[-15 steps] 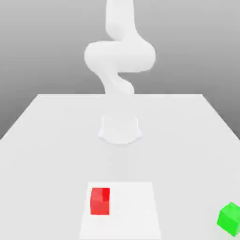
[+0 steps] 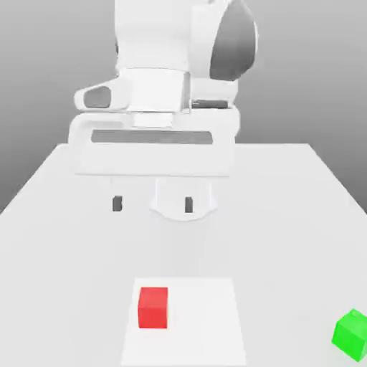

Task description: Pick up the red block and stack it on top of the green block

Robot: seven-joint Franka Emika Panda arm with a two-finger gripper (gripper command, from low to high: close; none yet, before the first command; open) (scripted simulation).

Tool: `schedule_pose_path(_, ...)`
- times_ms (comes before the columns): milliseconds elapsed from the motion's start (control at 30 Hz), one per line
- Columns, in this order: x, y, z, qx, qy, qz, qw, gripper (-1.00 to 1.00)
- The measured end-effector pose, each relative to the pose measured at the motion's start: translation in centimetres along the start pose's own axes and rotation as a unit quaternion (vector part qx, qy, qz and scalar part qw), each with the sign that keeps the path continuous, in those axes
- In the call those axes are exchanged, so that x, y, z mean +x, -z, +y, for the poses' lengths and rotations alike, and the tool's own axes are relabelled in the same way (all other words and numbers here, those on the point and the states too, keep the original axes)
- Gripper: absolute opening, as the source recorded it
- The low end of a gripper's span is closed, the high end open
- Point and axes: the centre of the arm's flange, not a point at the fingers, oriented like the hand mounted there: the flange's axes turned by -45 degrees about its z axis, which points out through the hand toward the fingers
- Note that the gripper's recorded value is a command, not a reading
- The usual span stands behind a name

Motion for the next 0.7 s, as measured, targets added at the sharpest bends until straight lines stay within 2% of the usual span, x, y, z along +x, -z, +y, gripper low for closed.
schedule_pose_path(167,-5.3,-9.2,1.0,0.003,-0.002,-0.084,0.996,0.00)
schedule_pose_path(367,-7.5,-16.1,0.9,0.004,-0.001,-0.101,0.995,0.00)
schedule_pose_path(400,-7.8,-16.9,0.9,0.004,-0.001,-0.101,0.995,-1.00)
schedule_pose_path(600,-7.9,-17.3,0.9,0.004,-0.001,-0.101,0.995,-1.00)
schedule_pose_path(700,-7.4,-15.5,0.9,0.004,-0.001,-0.101,0.995,-1.00)
